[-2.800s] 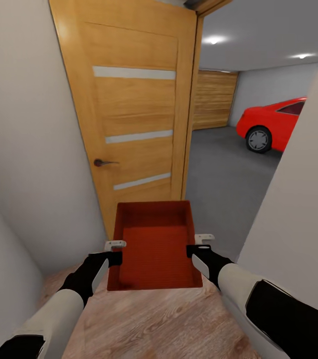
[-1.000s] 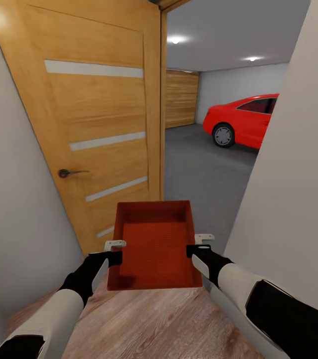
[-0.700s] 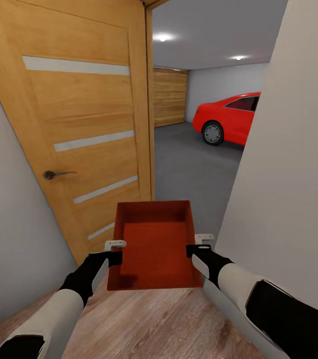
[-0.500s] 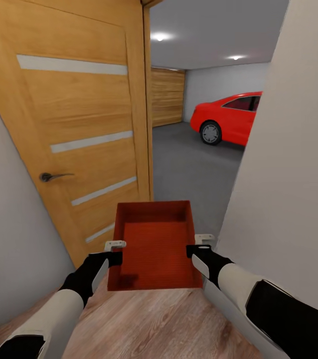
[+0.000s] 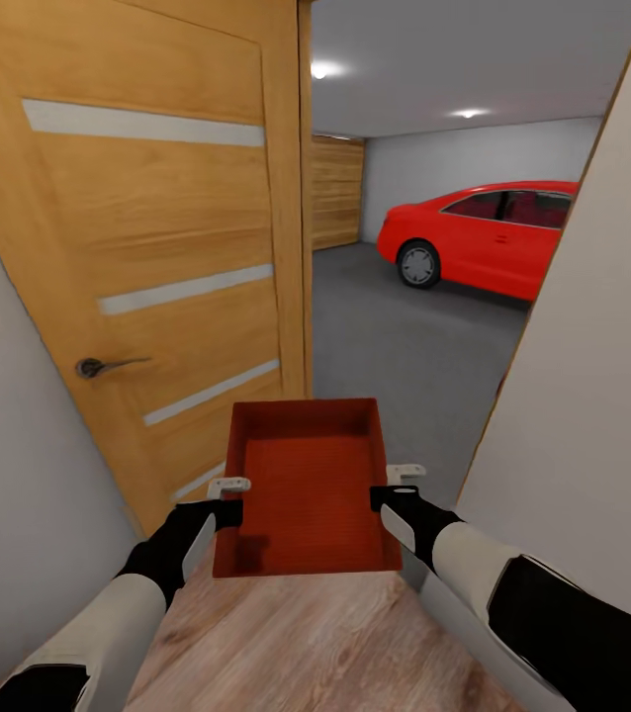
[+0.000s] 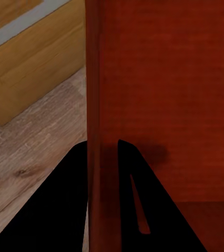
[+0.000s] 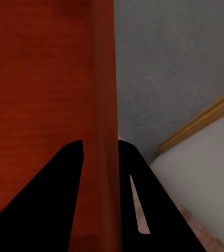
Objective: Move the two storage containers from the living room to the garage. In the garage, place one container on the floor and stack the other container on top of it (either order is fine).
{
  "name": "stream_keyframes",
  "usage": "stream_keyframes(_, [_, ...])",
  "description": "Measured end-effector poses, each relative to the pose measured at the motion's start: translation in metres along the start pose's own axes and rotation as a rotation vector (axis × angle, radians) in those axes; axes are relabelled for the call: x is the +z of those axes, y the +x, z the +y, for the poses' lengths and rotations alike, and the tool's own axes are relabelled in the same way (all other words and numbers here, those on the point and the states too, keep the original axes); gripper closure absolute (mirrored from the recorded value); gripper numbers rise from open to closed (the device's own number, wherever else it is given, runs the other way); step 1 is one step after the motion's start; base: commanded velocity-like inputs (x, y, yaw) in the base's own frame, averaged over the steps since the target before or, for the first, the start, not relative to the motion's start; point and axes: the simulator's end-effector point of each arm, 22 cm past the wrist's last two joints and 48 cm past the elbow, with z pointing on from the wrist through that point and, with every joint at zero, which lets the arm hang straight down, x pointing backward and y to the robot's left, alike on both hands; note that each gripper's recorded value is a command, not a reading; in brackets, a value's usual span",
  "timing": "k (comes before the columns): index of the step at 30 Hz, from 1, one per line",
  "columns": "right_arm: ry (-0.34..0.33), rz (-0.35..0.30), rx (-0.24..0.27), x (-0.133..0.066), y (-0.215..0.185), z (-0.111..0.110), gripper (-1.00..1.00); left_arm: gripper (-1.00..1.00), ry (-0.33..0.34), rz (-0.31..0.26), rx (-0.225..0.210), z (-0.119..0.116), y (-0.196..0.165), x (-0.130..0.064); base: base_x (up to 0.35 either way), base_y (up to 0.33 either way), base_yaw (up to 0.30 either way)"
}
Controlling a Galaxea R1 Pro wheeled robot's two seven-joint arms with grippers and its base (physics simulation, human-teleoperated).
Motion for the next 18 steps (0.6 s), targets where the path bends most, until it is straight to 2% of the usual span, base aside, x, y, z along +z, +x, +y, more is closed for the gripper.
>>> stream_keyframes(18, [0.0, -0.002, 0.002, 0.0001, -0.0005, 0.0001, 1.0, 1.0, -0.001, -0.002, 0.001, 0.0001, -0.0011, -0.0001, 0.095, 0.006, -0.237])
